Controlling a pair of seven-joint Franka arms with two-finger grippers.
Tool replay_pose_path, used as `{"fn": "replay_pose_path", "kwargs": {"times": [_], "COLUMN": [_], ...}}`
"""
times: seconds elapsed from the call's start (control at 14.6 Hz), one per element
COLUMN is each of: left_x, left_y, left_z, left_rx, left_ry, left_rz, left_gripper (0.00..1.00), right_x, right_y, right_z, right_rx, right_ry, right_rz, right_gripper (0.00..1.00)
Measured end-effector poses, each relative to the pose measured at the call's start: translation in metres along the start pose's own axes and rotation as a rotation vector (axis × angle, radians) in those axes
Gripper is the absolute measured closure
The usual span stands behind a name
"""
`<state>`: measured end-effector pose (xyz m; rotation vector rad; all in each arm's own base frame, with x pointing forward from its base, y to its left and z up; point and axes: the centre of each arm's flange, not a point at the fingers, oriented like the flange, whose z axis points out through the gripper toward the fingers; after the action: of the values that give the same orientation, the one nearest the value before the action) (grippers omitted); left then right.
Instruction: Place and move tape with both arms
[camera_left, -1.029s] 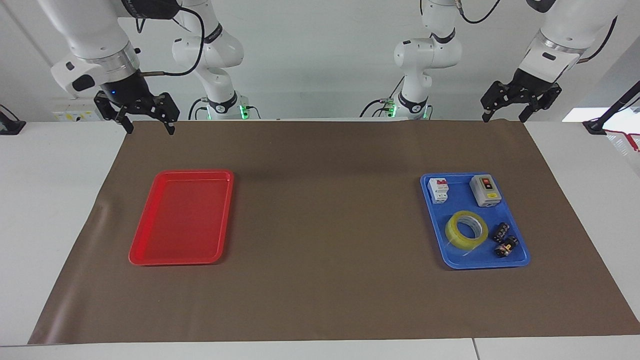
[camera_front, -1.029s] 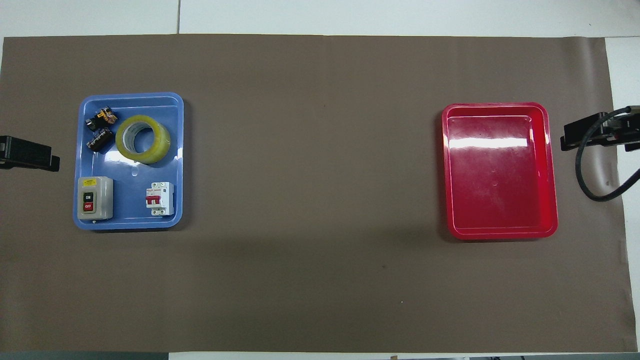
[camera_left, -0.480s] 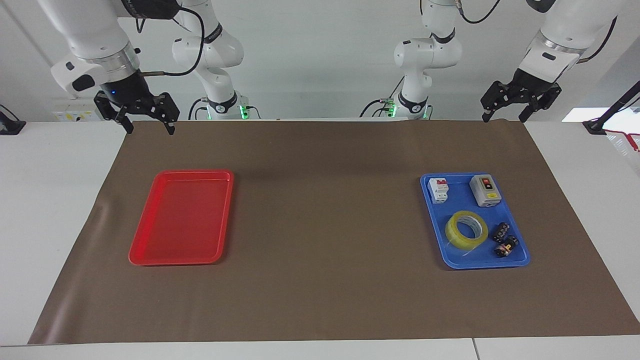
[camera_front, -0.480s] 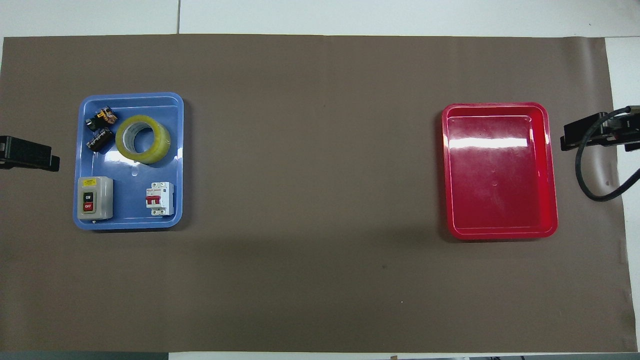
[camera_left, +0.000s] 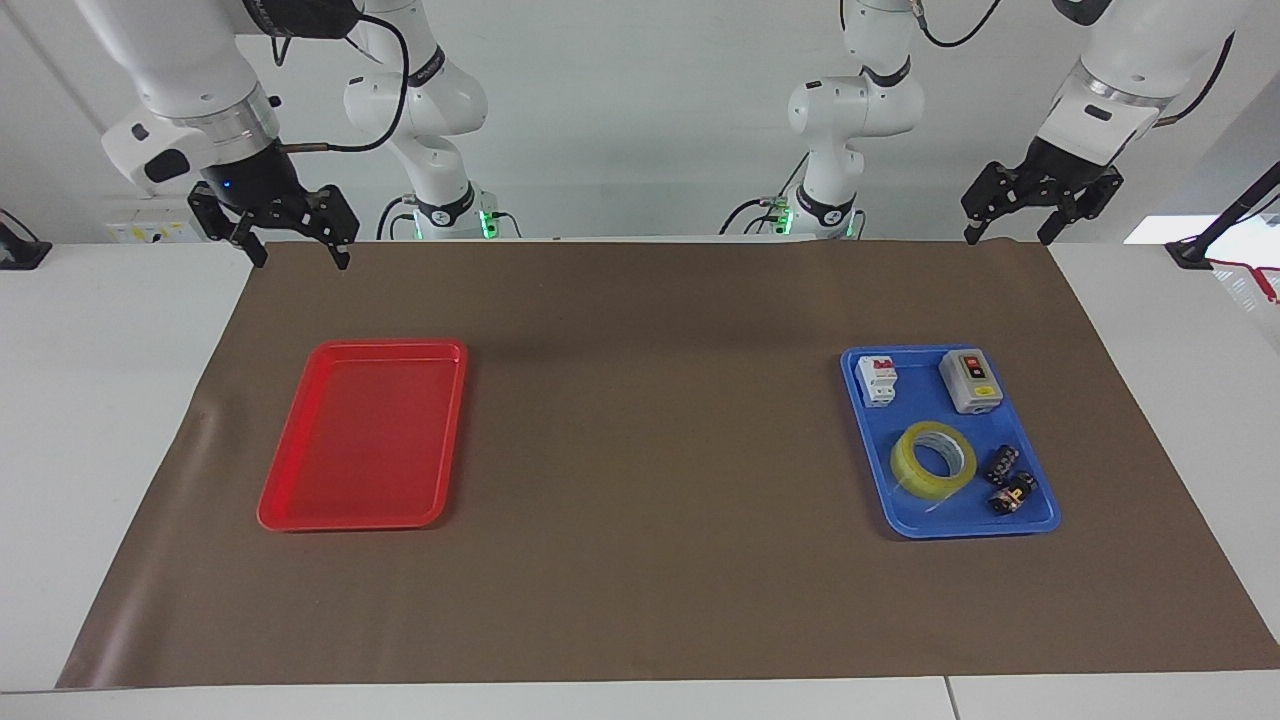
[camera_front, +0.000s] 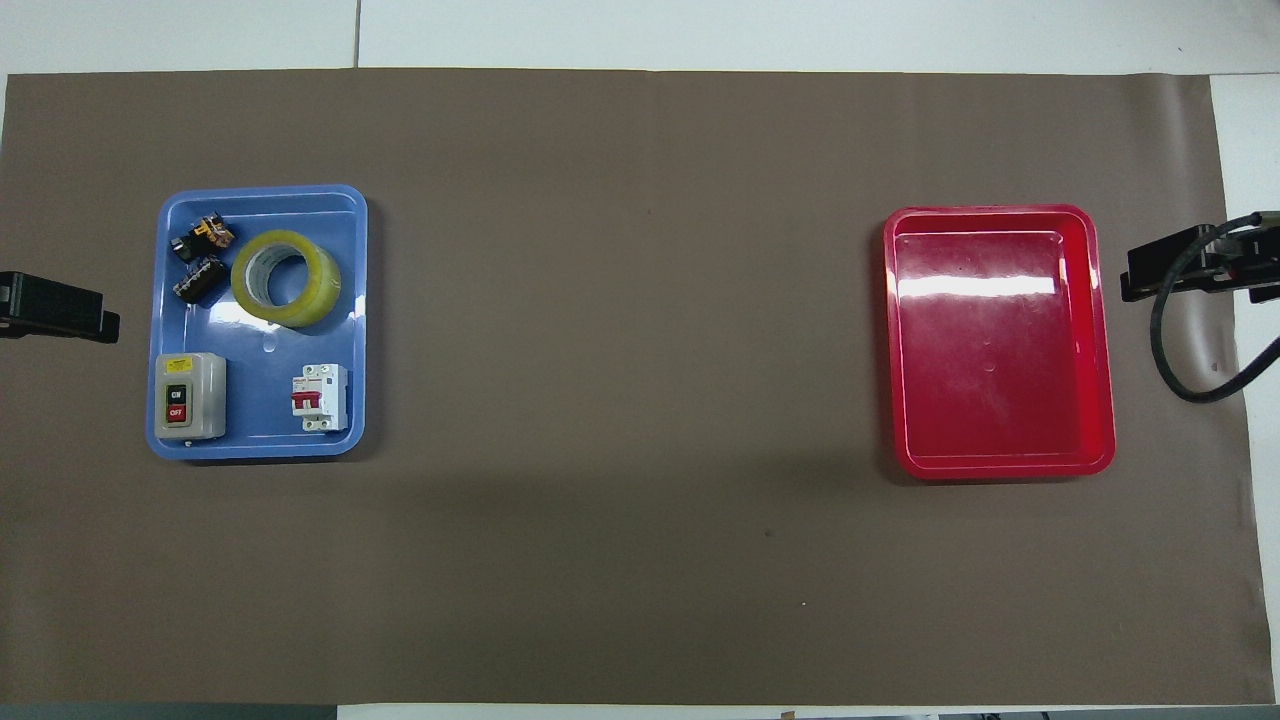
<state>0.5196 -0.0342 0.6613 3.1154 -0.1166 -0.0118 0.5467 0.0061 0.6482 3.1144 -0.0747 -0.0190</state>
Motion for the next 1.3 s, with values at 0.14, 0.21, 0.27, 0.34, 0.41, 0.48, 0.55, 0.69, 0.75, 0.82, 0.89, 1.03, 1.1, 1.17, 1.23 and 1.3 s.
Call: {"fn": "replay_pose_path", "kwargs": {"times": [0.14, 0.21, 0.27, 0.34, 0.41, 0.48, 0.55, 0.69, 0.75, 0.82, 0.89, 1.03, 1.1, 1.17, 1.23, 1.3], "left_x": [0.0, 0.0, 0.0, 0.0, 0.0, 0.0, 0.0, 0.0, 0.003, 0.008, 0.017, 0.04, 0.052, 0.064, 0.076, 0.086], "left_y": [0.0, 0.0, 0.0, 0.001, 0.002, 0.003, 0.003, 0.003, 0.003, 0.002, 0.001, -0.003, -0.005, -0.007, -0.01, -0.013], "left_z": [0.0, 0.0, 0.0, 0.0, 0.0, 0.0, 0.001, 0.001, 0.002, 0.005, 0.012, 0.032, 0.046, 0.062, 0.078, 0.093], "left_rx": [0.0, 0.0, 0.0, 0.0, 0.0, 0.0, 0.0, 0.0, 0.0, 0.002, 0.004, 0.006, 0.006, 0.007, 0.007, 0.008], "left_ry": [0.0, 0.0, -0.002, -0.003, -0.003, -0.003, -0.003, -0.001, 0.007, 0.018, 0.029, 0.051, 0.055, 0.052, 0.051, 0.056], "left_rz": [0.0, 0.0, 0.0, 0.001, 0.003, 0.005, 0.006, 0.007, 0.007, 0.006, 0.004, -0.001, -0.002, -0.002, -0.002, 0.002], "left_gripper": [0.0, 0.0, 0.0, 0.0, 0.0, 0.0, 0.0, 0.0, 0.0, 0.0, 0.0, 0.0, 0.0, 0.0, 0.0, 0.0], "right_x": [0.0, 0.0, 0.0, 0.0, 0.0, 0.0, 0.0, 0.0, 0.0, 0.0, 0.0, 0.0, 0.0, 0.0, 0.0, 0.0], "right_y": [0.0, 0.0, 0.0, 0.0, 0.0, 0.0, 0.0, 0.0, 0.0, 0.0, 0.0, 0.0, 0.0, 0.0, 0.0, 0.0], "right_z": [0.0, 0.0, 0.0, 0.0, 0.0, 0.0, 0.0, 0.0, 0.0, 0.0, 0.0, 0.0, 0.0, 0.0, 0.0, 0.0], "right_rx": [0.0, 0.0, 0.0, 0.0, 0.0, 0.0, 0.0, 0.0, 0.0, 0.0, 0.0, 0.0, 0.0, 0.0, 0.0, 0.0], "right_ry": [0.0, 0.0, 0.0, 0.0, 0.0, 0.0, 0.0, 0.0, 0.0, 0.0, 0.0, 0.0, 0.0, 0.0, 0.0, 0.0], "right_rz": [0.0, 0.0, 0.0, 0.0, 0.0, 0.0, 0.0, 0.0, 0.0, 0.0, 0.0, 0.0, 0.0, 0.0, 0.0, 0.0], "right_gripper": [0.0, 0.0, 0.0, 0.0, 0.0, 0.0, 0.0, 0.0, 0.0, 0.0, 0.0, 0.0, 0.0, 0.0, 0.0, 0.0]}}
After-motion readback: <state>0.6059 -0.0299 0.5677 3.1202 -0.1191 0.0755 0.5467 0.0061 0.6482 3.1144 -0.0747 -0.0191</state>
